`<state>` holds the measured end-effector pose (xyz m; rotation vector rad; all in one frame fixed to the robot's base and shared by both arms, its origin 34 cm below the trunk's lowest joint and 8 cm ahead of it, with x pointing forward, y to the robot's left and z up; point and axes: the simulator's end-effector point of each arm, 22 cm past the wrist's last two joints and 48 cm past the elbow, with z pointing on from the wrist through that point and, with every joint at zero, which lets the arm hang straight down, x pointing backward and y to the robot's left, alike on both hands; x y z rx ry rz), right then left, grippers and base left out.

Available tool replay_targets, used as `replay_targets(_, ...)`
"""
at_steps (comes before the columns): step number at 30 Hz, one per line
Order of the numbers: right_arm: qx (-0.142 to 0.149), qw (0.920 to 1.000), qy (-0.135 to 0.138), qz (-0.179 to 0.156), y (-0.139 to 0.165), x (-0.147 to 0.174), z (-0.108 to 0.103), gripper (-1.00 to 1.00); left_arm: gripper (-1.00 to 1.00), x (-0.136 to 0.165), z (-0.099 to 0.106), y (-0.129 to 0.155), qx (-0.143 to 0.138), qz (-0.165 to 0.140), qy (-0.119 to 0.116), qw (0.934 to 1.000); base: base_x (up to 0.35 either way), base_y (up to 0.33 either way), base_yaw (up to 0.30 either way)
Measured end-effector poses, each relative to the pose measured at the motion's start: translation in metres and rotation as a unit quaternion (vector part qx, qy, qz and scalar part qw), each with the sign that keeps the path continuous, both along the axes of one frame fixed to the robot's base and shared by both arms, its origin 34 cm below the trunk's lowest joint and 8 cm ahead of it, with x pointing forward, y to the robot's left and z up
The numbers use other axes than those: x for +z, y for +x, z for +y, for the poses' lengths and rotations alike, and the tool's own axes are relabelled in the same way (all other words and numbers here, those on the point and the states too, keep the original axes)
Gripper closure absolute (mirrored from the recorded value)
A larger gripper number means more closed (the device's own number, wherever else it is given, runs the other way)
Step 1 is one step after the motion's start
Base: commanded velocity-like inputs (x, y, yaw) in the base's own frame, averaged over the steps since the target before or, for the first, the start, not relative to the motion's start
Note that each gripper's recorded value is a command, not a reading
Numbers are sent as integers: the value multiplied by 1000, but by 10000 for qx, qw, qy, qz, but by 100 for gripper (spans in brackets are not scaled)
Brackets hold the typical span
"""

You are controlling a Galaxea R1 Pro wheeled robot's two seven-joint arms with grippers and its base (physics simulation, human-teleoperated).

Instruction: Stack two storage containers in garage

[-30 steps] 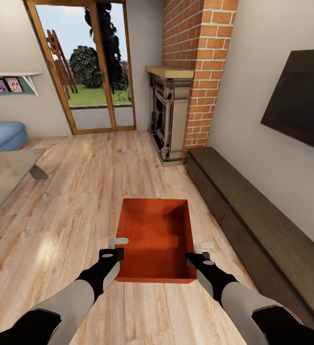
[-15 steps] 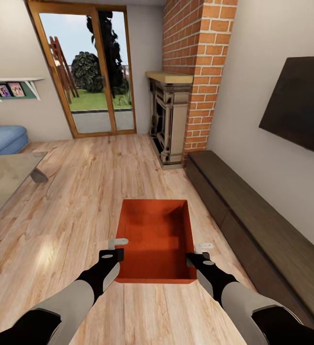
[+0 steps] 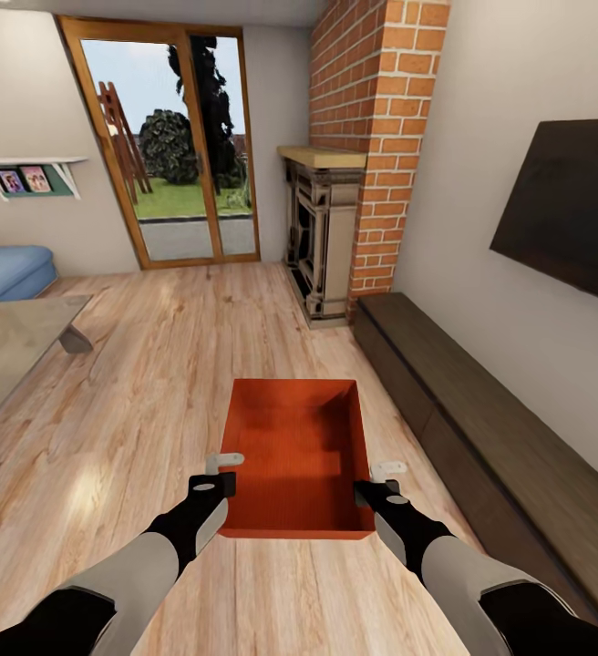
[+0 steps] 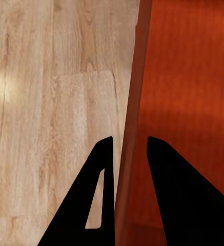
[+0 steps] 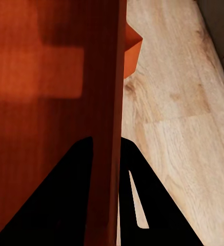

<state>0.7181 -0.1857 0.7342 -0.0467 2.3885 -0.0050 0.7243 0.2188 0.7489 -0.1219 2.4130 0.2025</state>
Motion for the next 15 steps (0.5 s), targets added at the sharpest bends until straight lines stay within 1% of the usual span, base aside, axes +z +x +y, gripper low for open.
replay_targets(15, -5, 9999, 9, -116, 5, 14, 0, 100, 100, 15, 0, 5, -25, -114, 9, 9999, 0, 0, 0)
